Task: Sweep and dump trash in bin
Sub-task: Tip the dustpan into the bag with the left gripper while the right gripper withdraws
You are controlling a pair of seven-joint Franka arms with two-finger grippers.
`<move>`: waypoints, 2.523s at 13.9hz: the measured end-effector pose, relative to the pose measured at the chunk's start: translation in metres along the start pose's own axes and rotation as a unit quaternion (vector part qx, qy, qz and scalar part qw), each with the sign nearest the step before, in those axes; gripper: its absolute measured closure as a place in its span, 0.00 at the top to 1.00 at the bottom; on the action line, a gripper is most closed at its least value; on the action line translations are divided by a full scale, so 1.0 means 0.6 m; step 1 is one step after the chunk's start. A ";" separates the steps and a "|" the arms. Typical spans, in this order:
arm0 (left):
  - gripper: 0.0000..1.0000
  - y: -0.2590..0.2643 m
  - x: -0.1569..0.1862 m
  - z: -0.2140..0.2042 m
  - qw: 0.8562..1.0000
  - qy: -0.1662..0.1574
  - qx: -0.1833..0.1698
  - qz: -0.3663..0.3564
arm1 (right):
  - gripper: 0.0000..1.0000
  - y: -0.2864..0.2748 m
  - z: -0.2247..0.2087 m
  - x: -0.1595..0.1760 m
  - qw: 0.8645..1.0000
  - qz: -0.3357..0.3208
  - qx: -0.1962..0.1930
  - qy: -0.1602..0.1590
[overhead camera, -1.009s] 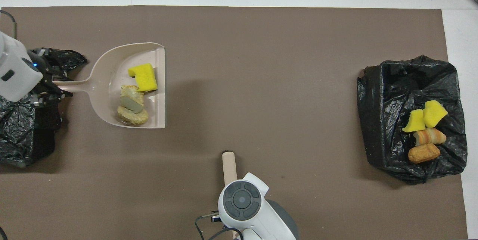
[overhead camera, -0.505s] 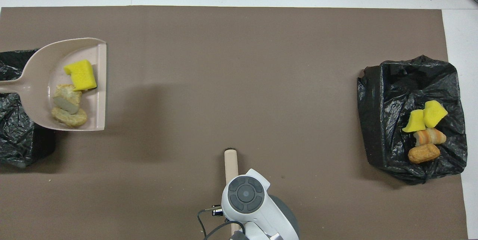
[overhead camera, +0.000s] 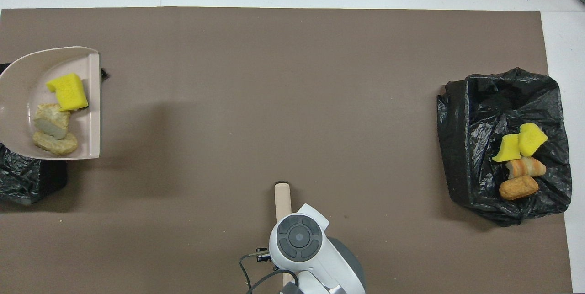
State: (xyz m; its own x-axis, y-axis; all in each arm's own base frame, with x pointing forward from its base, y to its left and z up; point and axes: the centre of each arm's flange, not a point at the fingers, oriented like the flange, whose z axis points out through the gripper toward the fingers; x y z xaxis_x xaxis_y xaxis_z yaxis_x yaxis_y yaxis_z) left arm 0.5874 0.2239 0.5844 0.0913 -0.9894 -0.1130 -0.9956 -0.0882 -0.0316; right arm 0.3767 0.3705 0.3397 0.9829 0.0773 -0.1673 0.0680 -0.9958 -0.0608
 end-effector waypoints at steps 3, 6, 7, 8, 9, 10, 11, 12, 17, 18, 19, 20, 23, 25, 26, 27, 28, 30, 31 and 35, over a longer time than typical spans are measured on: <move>0.31 -0.011 -0.061 -0.003 0.997 -0.064 0.029 0.041 | 1.00 0.090 -0.069 0.096 0.998 0.038 0.004 0.046; 0.31 -0.034 -0.120 0.038 0.988 -0.121 0.048 0.087 | 1.00 0.134 -0.114 0.133 0.996 0.053 0.015 0.066; 0.31 -0.044 -0.130 0.053 0.982 -0.153 0.048 0.100 | 1.00 0.134 -0.119 0.132 0.996 0.053 0.014 0.066; 0.31 -0.051 -0.131 0.066 0.976 -0.180 0.045 0.111 | 1.00 0.132 -0.122 0.129 0.996 0.052 0.013 0.066; 0.31 -0.055 -0.128 0.076 0.971 -0.206 0.040 0.115 | 1.00 0.130 -0.126 0.127 0.996 0.050 0.014 0.068; 0.31 -0.058 -0.123 0.079 0.964 -0.232 0.034 0.125 | 1.00 0.129 -0.127 0.127 0.996 0.049 0.013 0.070; 0.31 -0.061 -0.114 0.079 0.955 -0.261 0.029 0.139 | 1.00 0.131 -0.128 0.127 0.996 0.049 0.011 0.071; 0.31 -0.061 -0.101 0.078 0.946 -0.288 0.029 0.145 | 1.00 0.134 -0.128 0.129 0.996 0.049 0.008 0.072; 0.31 -0.007 -0.007 0.093 0.910 -0.398 0.048 0.104 | 1.00 0.194 -0.156 0.165 0.994 0.059 -0.002 0.093; 0.31 0.001 0.008 0.089 0.902 -0.414 0.050 0.111 | 1.00 0.206 -0.169 0.174 0.993 0.056 -0.002 0.101; 0.31 0.007 0.019 0.081 0.893 -0.430 0.051 0.119 | 1.00 0.216 -0.185 0.183 0.992 0.051 -0.006 0.113; 0.31 0.010 0.027 0.070 0.885 -0.445 0.050 0.125 | 1.00 0.226 -0.202 0.191 0.991 0.048 -0.017 0.127; 0.31 0.020 0.058 0.028 0.863 -0.487 0.037 0.129 | 1.00 0.282 -0.269 0.215 0.988 0.056 -0.049 0.139; 0.31 0.033 0.084 -0.003 0.841 -0.528 0.018 0.113 | 1.00 0.355 -0.342 0.226 0.987 0.061 -0.060 0.133; 0.31 0.037 0.098 -0.015 0.831 -0.547 0.012 0.105 | 1.00 0.395 -0.375 0.225 0.987 0.064 -0.065 0.129; 0.31 0.039 0.113 -0.024 0.823 -0.559 0.011 0.100 | 1.00 0.433 -0.404 0.221 0.987 0.070 -0.067 0.128; 0.31 0.041 0.126 -0.033 0.819 -0.565 0.014 0.098 | 1.00 0.470 -0.429 0.214 0.986 0.080 -0.066 0.129; 0.31 0.044 0.139 -0.046 0.818 -0.567 0.020 0.096 | 1.00 0.533 -0.462 0.192 0.985 0.098 -0.067 0.128; 0.31 0.047 0.142 -0.050 0.821 -0.563 0.022 0.091 | 1.00 0.563 -0.475 0.181 0.985 0.100 -0.068 0.126; 0.31 0.059 0.179 -0.066 0.883 -0.467 0.029 0.029 | 1.00 0.648 -0.525 0.131 0.989 0.091 -0.056 0.107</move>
State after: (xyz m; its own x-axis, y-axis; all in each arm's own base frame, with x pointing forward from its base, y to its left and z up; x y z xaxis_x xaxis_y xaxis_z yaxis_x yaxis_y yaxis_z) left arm 0.5610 0.1101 0.6104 0.0452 -0.4620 -0.8857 -0.9989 -0.0080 -0.0468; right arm 0.5345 -0.0259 0.6131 0.9934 -0.1043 0.0470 -0.1071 -0.9923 0.0620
